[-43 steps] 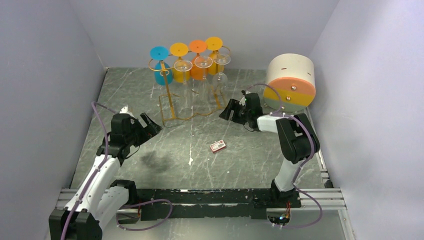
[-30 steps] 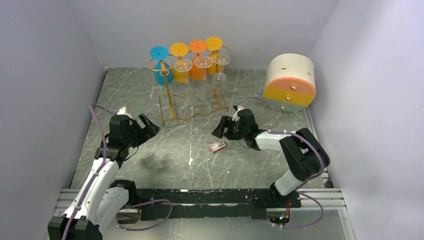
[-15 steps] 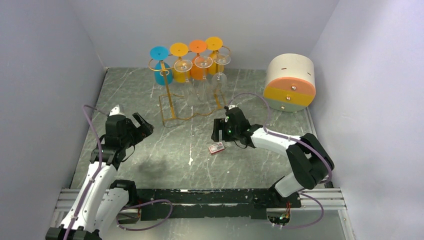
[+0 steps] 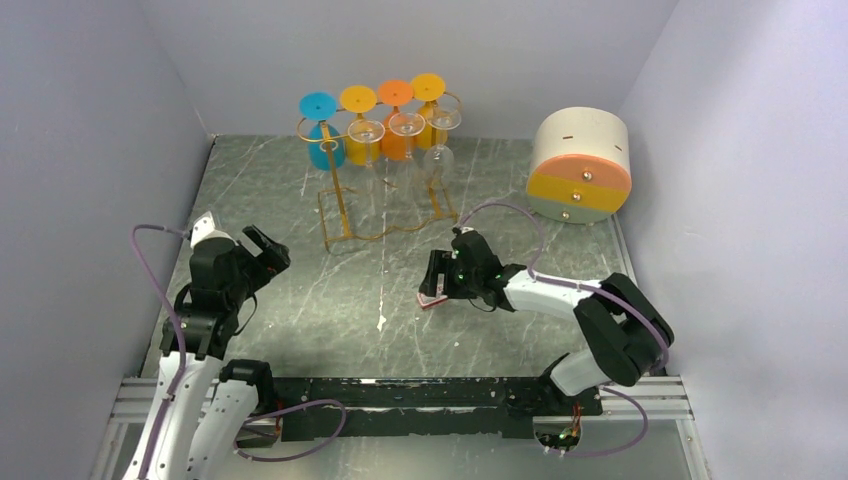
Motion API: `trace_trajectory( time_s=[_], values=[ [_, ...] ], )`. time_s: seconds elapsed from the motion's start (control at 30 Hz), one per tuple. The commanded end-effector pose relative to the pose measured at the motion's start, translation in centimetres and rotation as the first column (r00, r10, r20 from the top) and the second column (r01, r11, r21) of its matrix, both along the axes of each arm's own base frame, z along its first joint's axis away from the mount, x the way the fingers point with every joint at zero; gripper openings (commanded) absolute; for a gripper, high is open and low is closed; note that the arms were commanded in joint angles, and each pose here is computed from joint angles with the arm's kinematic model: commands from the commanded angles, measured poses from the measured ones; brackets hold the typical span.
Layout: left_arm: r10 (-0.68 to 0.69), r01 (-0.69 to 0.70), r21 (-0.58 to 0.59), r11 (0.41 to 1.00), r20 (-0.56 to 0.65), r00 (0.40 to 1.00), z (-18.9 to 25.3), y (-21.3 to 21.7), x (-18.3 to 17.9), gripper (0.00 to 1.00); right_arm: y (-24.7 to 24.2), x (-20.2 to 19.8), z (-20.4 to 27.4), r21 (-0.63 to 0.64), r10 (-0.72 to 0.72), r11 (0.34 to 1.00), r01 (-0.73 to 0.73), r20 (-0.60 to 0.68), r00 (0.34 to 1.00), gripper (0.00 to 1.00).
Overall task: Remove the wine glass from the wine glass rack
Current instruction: Move the distractor to the center of the board.
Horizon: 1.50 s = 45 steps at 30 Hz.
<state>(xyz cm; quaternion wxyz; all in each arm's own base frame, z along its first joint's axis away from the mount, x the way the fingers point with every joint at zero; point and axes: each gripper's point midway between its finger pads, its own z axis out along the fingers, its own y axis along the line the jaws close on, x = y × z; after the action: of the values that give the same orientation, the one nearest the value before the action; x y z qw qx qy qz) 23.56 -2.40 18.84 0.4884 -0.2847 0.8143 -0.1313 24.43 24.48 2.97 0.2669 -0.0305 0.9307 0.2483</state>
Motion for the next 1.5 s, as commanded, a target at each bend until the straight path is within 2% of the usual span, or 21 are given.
trace_trajectory(
  time_s=[0.0, 0.07, 0.23, 0.3, 0.37, 0.4, 0.47, 0.53, 0.63, 0.73, 0.8, 0.87, 0.97, 1.1, 1.23, 1.33, 1.47],
  values=[
    [0.008, -0.009, 0.011, 1.000, 0.022, 1.000, 1.7, 0.2, -0.3, 0.93, 3.5, -3.4, -1.3, 0.114, 0.068, 0.992, -0.055, -0.116, 0.991, 0.79],
    [0.011, -0.011, 0.009, 1.000, 0.035, 0.999, 2.4, 0.3, -0.4, 0.93, 6.2, -4.7, -1.4, 0.168, 0.115, 0.982, -0.091, -0.138, 0.984, 0.78],
    [0.032, -0.032, 0.009, 0.999, 0.044, 0.999, 3.5, 0.7, -1.1, 0.93, 13.7, -5.5, -0.8, 0.282, 0.110, 0.957, -0.067, -0.139, 0.984, 0.70],
    [0.041, -0.041, 0.008, 0.999, 0.044, 0.998, 3.6, 0.8, -1.4, 0.94, 17.4, -6.6, -0.1, 0.359, 0.195, 0.923, -0.136, -0.134, 0.972, 0.70],
    [0.035, -0.035, 0.012, 0.999, 0.044, 0.998, 3.4, 0.8, -1.5, 0.93, 20.9, -7.7, 1.0, 0.446, 0.302, 0.868, -0.220, -0.120, 0.946, 0.65],
    [0.023, -0.024, 0.015, 1.000, 0.042, 0.999, 3.4, 0.7, -1.6, 0.94, 22.3, -8.2, 1.8, 0.460, 0.354, 0.842, -0.282, -0.078, 0.932, 0.65],
    [-0.009, 0.009, 0.012, 1.000, 0.034, 0.999, 3.2, 0.2, -1.7, 0.93, 23.3, -8.4, 2.2, 0.410, 0.387, 0.845, -0.343, -0.027, 0.922, 0.67],
    [-0.094, 0.094, 0.006, 0.996, 0.049, 0.994, 3.4, -1.1, -1.6, 0.93, 22.1, -7.4, 3.3, 0.391, 0.347, 0.862, -0.324, 0.011, 0.938, 0.69],
    [-0.287, 0.290, -0.014, 0.957, 0.100, 0.953, 3.4, -4.3, -1.0, 0.93, 17.2, -4.6, 4.6, 0.290, 0.174, 0.937, -0.194, 0.092, 0.980, 0.71],
    [-0.515, 0.534, -0.105, 0.839, 0.165, 0.841, 3.1, -9.1, -1.0, 0.94, 10.3, -1.5, 6.5, 0.131, -0.043, 0.991, 0.013, 0.226, 0.973, 0.78],
    [-0.629, 0.665, -0.194, 0.722, 0.219, 0.746, 2.2, -12.1, -1.1, 0.94, 6.1, -0.5, 7.7, 0.055, -0.121, 0.992, 0.109, 0.286, 0.951, 0.81],
    [-0.692, 0.723, -0.266, 0.638, 0.214, 0.690, 1.1, -14.4, -1.4, 0.94, 2.6, 0.6, 9.3, 0.018, -0.194, 0.980, 0.199, 0.325, 0.926, 0.84],
    [-0.759, 0.755, -0.268, 0.598, 0.111, 0.641, -1.5, -17.4, -1.7, 0.93, -2.4, 2.0, 11.9, -0.013, -0.300, 0.944, 0.329, 0.378, 0.876, 0.91],
    [-0.789, 0.746, -0.285, 0.602, -0.066, 0.611, -6.0, -21.2, -2.6, 0.94, -6.8, 2.5, 14.8, -0.018, -0.382, 0.901, 0.434, 0.445, 0.810, 0.99],
    [-0.719, 0.676, -0.245, 0.695, -0.215, 0.661, -9.9, -22.3, -2.8, 0.93, -8.1, 2.4, 16.4, -0.013, -0.392, 0.891, 0.453, 0.481, 0.785, 1.00],
    [-0.621, 0.587, -0.209, 0.782, -0.345, 0.704, -13.0, -20.9, -2.9, 0.93, -8.9, 2.7, 17.0, -0.047, -0.394, 0.877, 0.478, 0.501, 0.771, 1.00],
    [-0.514, 0.514, -0.134, 0.847, -0.449, 0.731, -15.8, -18.5, -3.2, 0.93, -9.8, 3.9, 17.3, -0.106, -0.386, 0.858, 0.503, 0.514, 0.766, 1.00]
  ],
)
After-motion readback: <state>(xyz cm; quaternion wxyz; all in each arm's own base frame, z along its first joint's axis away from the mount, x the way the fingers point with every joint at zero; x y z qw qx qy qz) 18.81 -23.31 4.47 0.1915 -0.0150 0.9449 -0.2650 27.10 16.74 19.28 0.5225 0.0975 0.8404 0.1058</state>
